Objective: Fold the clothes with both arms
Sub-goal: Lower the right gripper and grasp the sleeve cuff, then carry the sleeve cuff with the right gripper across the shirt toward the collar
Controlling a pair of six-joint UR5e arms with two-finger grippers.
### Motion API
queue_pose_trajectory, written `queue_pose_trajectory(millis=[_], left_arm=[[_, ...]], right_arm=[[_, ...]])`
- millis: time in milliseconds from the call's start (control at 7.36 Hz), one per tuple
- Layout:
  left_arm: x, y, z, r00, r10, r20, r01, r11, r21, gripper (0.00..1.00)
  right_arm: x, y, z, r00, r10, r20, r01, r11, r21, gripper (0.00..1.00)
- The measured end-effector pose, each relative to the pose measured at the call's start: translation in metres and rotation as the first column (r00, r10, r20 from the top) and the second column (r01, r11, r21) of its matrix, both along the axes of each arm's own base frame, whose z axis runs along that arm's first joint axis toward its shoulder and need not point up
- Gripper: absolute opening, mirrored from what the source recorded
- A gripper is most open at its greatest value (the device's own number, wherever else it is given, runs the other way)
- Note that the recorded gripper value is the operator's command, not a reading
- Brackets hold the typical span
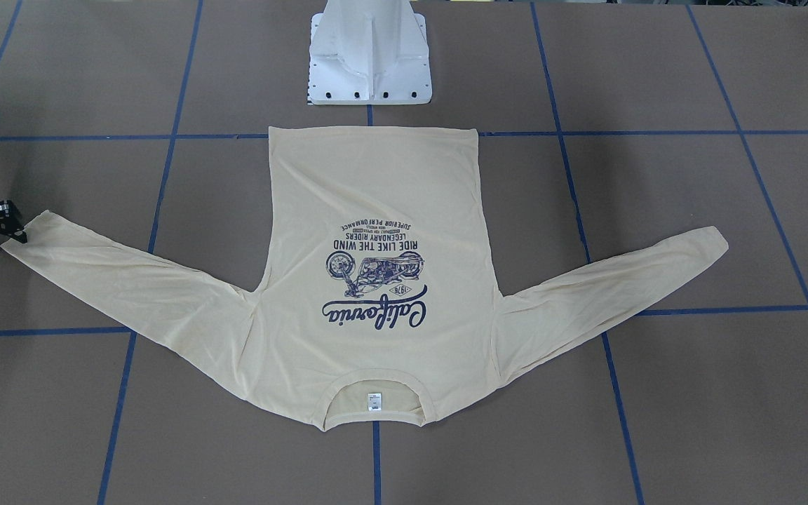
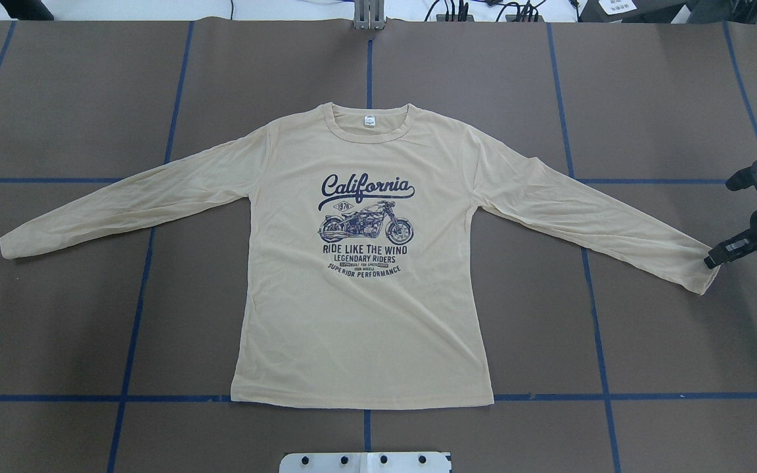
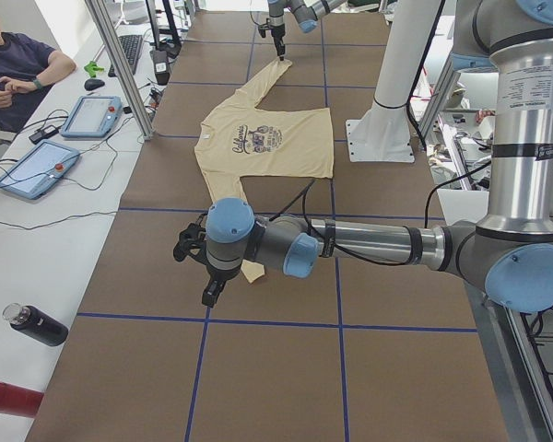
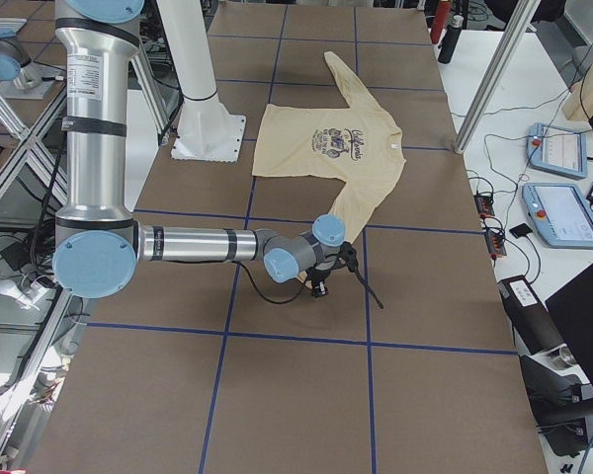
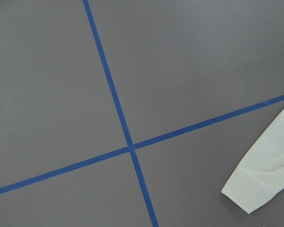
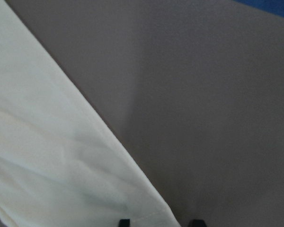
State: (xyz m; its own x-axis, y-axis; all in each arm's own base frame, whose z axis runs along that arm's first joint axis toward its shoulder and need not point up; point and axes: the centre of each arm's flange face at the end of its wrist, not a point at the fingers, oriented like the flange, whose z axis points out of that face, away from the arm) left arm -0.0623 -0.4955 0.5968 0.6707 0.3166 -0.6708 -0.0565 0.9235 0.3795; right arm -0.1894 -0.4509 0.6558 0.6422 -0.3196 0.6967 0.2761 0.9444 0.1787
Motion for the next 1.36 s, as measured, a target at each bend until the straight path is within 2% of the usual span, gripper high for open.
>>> queue_pose_trajectory(millis=[272, 680, 951, 1359], left_arm=[[0.000, 0.000, 0.000, 1.000, 0.000, -0.001, 0.000, 1.000, -0.001, 1.00], [0.002, 0.001, 0.001, 1.000, 0.006, -0.021, -0.006, 1.000, -0.006, 1.00], [0.002, 0.001, 0.000, 1.000, 0.009, -0.026, -0.009, 1.000, -0.007, 1.00], [0.002, 0.000, 0.000, 1.000, 0.008, -0.028, -0.009, 1.000, -0.007, 1.00]], right_arm=[[0.000, 0.000, -0.001, 1.000, -0.001, 0.002, 0.001, 1.000, 0.001, 0.00], [-0.001, -0.001, -0.007, 1.000, 0.000, 0.020, 0.000, 1.000, 0.006, 0.00], [0.009, -0.009, -0.027, 0.995, 0.024, 0.094, -0.021, 0.999, -0.026, 0.00], [0.016, -0.023, -0.120, 0.960, 0.151, 0.237, -0.123, 0.984, -0.129, 0.00]])
